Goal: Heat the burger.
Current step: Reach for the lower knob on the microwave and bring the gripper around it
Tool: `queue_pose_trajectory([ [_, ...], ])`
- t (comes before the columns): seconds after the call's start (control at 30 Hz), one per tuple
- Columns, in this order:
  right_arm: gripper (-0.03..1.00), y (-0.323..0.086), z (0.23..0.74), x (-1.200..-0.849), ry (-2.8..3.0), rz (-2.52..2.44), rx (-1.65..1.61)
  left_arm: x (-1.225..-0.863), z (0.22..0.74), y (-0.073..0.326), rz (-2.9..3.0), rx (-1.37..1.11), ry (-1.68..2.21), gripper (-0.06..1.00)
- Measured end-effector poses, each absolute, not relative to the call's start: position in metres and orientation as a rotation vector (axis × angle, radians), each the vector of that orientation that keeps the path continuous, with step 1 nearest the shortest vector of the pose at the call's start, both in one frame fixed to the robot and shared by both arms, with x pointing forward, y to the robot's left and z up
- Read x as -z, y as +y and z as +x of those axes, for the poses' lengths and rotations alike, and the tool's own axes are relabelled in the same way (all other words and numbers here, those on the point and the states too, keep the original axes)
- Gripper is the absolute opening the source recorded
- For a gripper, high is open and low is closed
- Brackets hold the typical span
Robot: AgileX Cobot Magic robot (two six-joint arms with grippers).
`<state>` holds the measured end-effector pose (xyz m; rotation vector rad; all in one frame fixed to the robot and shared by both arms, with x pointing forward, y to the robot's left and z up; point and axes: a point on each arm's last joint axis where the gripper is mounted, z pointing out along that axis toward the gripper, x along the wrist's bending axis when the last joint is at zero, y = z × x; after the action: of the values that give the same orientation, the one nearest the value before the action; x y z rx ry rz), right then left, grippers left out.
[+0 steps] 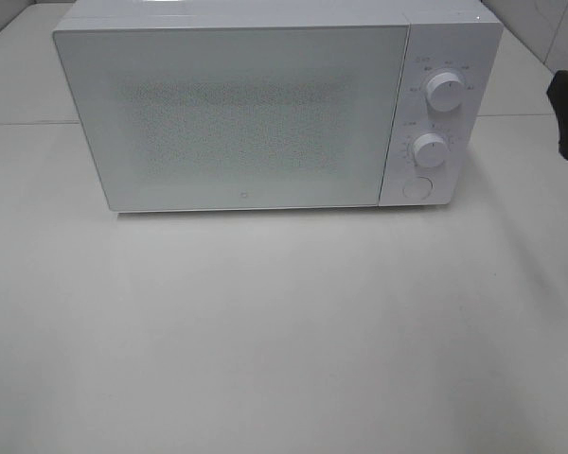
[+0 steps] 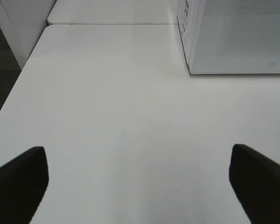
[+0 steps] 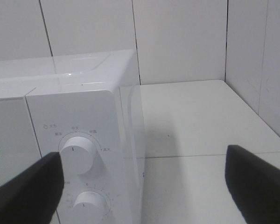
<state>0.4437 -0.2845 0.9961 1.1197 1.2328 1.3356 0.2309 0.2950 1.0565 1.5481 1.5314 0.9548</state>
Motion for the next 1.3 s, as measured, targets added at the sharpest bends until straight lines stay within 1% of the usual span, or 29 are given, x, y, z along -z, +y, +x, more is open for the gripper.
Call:
queue_pose_trajectory([
  [0.23, 0.90, -0.283, 0.459, -0.975, 1.232, 1.120, -1.356, -1.056, 0.231, 0.295, 1.548, -0.955, 1.531, 0.99],
  [0.27, 0.90, -0.283, 0.462, -0.964, 1.261, 1.151, -1.340, -1.056, 0.231, 0.295, 1.548, -0.955, 1.531, 0.99],
  [0.3, 0.90, -0.283, 0.462, -0.964, 1.261, 1.151, -1.340, -1.056, 0.231, 0.295, 1.548, -0.955, 1.531, 0.99],
  [0.37, 0.90, -0.283, 0.466, -0.950, 1.306, 1.199, -1.311, -1.056, 0.231, 0.295, 1.548, -0.955, 1.531, 0.99],
  [0.47, 0.90, -0.283, 0.468, -0.942, 1.333, 1.227, -1.294, -1.056, 0.231, 0.295, 1.548, -0.955, 1.531, 0.99],
  [0.6, 0.90, -0.278, 0.468, -0.940, 1.342, 1.229, -1.299, -1.056, 0.231, 0.295, 1.548, -0.955, 1.531, 0.99],
  [0.67, 0.90, -0.265, 0.467, -0.940, 1.355, 1.214, -1.293, -1.056, 0.231, 0.295, 1.548, -0.955, 1.531, 0.99],
  [0.7, 0.90, -0.265, 0.467, -0.940, 1.355, 1.214, -1.293, -1.056, 0.231, 0.295, 1.548, -0.955, 1.531, 0.99],
  [0.77, 0.90, -0.246, 0.466, -0.936, 1.370, 1.192, -1.215, -1.056, 0.231, 0.295, 1.548, -0.955, 1.531, 0.99],
  [0.87, 0.90, -0.241, 0.466, -0.933, 1.379, 1.188, -1.195, -1.056, 0.231, 0.295, 1.548, -0.955, 1.531, 0.99],
  [0.93, 0.90, -0.227, 0.471, -0.926, 1.416, 1.176, -1.167, -1.056, 0.231, 0.295, 1.548, -0.955, 1.531, 0.99],
  [1.17, 0.90, -0.210, 0.489, -0.913, 1.453, 1.171, -1.162, -1.056, 0.231, 0.295, 1.548, -0.955, 1.531, 0.99],
  [1.23, 0.90, -0.203, 0.505, -0.907, 1.449, 1.173, -1.161, -1.056, 0.231, 0.295, 1.548, -0.955, 1.531, 0.99],
  [1.3, 0.90, -0.202, 0.508, -0.906, 1.445, 1.175, -1.161, -1.056, 0.231, 0.295, 1.548, -0.955, 1.531, 0.99],
])
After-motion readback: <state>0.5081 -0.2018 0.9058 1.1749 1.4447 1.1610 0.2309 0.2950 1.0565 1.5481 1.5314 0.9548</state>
